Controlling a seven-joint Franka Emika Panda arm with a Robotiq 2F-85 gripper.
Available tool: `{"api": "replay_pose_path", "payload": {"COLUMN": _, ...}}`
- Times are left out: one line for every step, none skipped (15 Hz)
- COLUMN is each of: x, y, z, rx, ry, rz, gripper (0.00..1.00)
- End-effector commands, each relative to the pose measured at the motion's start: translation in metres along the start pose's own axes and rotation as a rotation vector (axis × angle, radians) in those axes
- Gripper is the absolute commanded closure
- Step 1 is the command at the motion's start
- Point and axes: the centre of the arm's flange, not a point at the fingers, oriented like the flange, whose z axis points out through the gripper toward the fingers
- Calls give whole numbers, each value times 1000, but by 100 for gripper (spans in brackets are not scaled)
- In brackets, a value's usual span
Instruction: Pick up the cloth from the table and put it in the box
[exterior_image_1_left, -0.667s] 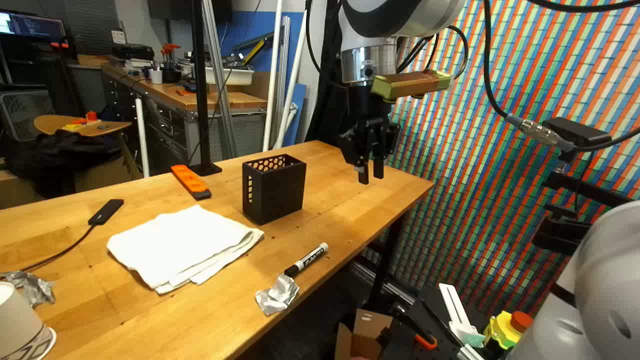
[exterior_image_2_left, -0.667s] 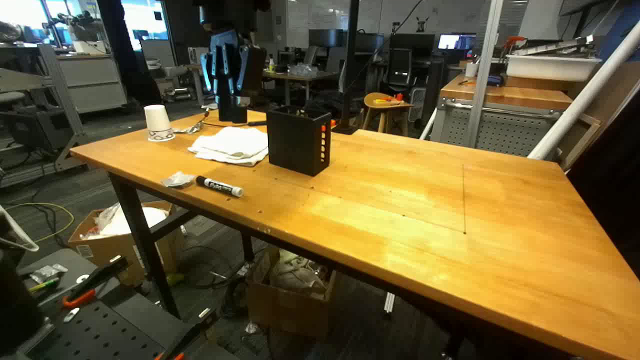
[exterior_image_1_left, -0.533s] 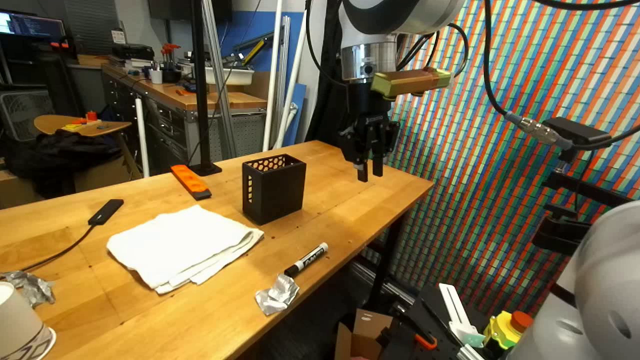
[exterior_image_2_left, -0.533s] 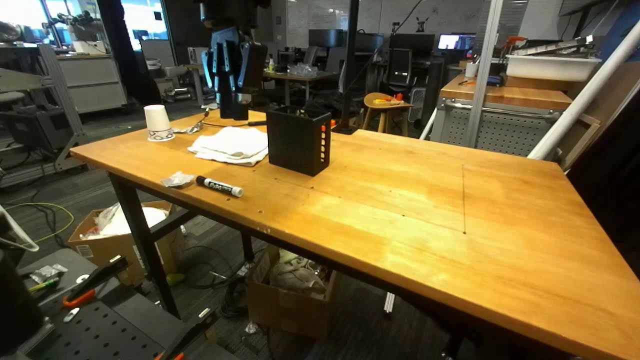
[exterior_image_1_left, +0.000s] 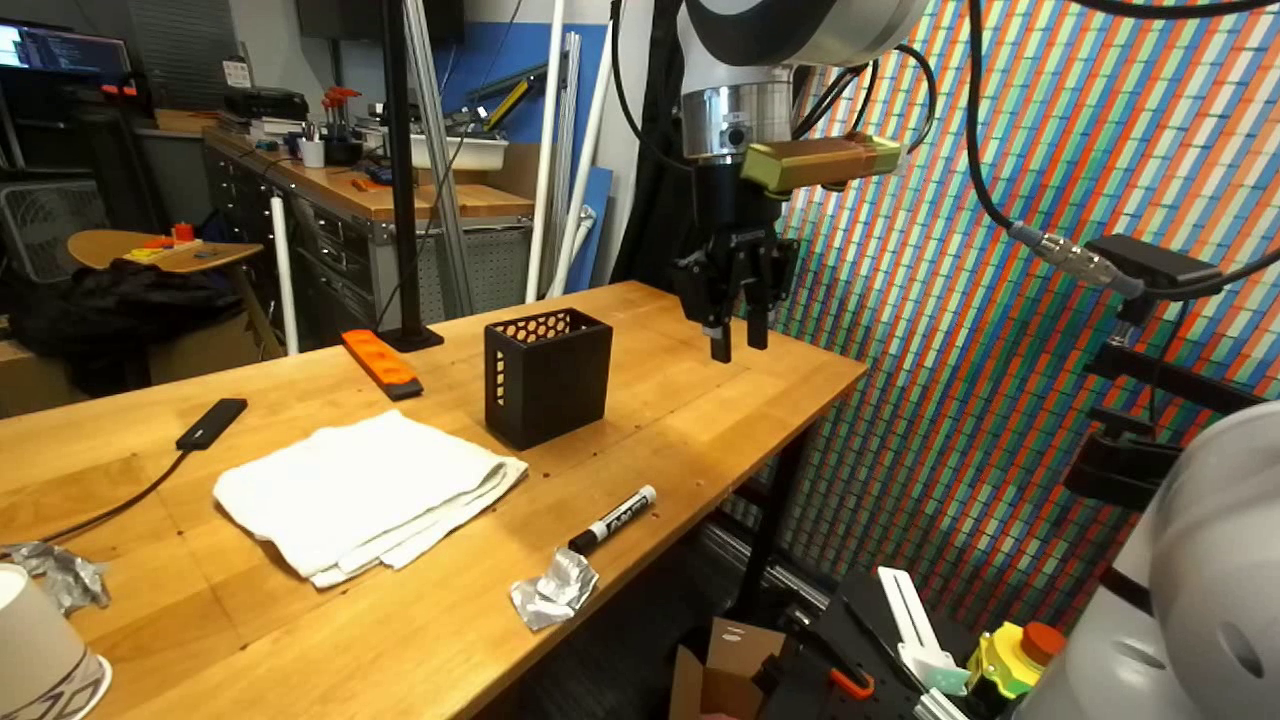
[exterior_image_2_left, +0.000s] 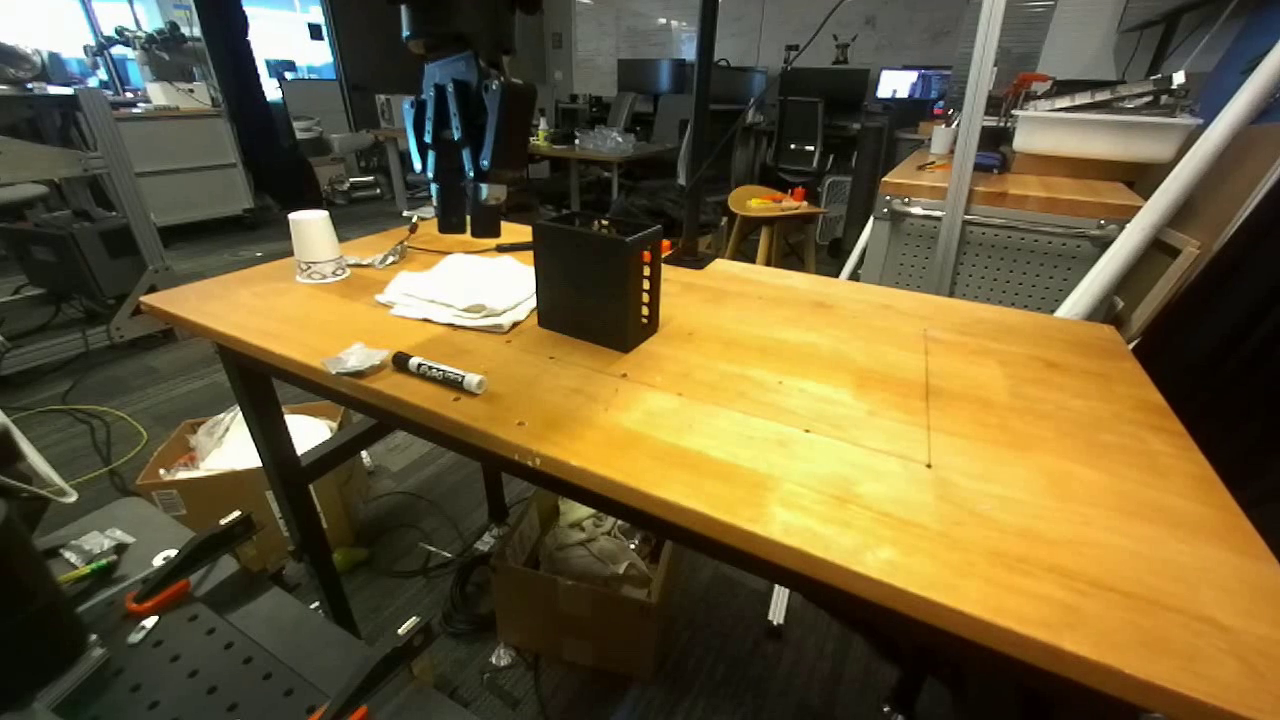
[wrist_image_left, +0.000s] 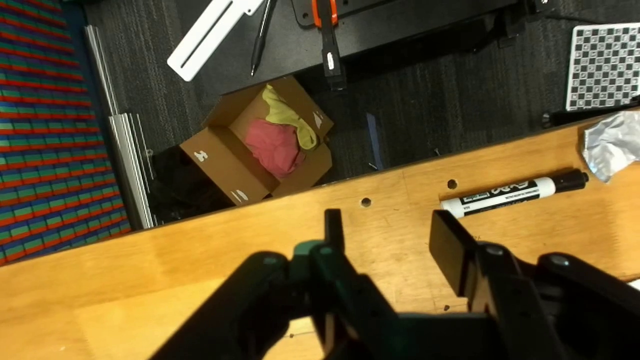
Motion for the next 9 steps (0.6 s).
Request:
{"api": "replay_pose_path", "payload": {"x": 1, "y": -23, "z": -7, "rx": 18, "ry": 12, "rz": -53, "gripper": 19}}
{"api": "replay_pose_path", "payload": {"x": 2, "y": -35, "z": -10, "rx": 27, "ry": 17, "rz": -77, "gripper": 10}}
{"api": "replay_pose_path", "payload": {"x": 2, "y": -46, "z": -13, "rx": 37, "ry": 24, "rz": -100, "gripper": 4}}
{"api": "replay_pose_path", "payload": {"x": 3, "y": -59, "z": -17, "rx": 52, "ry": 34, "rz": -128, "gripper": 0}}
{"api": "replay_pose_path", "payload": {"x": 4, "y": -73, "z": -20, "rx": 72, "ry": 47, "rz": -155, "gripper": 0}}
{"api": "replay_pose_path", "payload": {"x": 5, "y": -86, "z": -23, "rx": 89, "ry": 60, "rz": -174, "gripper": 0}}
{"api": "replay_pose_path", "payload": {"x": 7, "y": -101, "z": -28, "rx": 123, "ry": 68, "rz": -204, "gripper": 0}}
{"api": "replay_pose_path", "payload": {"x": 9, "y": -115, "z": -32, "rx": 150, "ry": 80, "rz": -227, "gripper": 0}}
{"api": "replay_pose_path", "payload": {"x": 12, "y": -133, "z": -37, "rx": 181, "ry": 100, "rz": -255, "gripper": 0}}
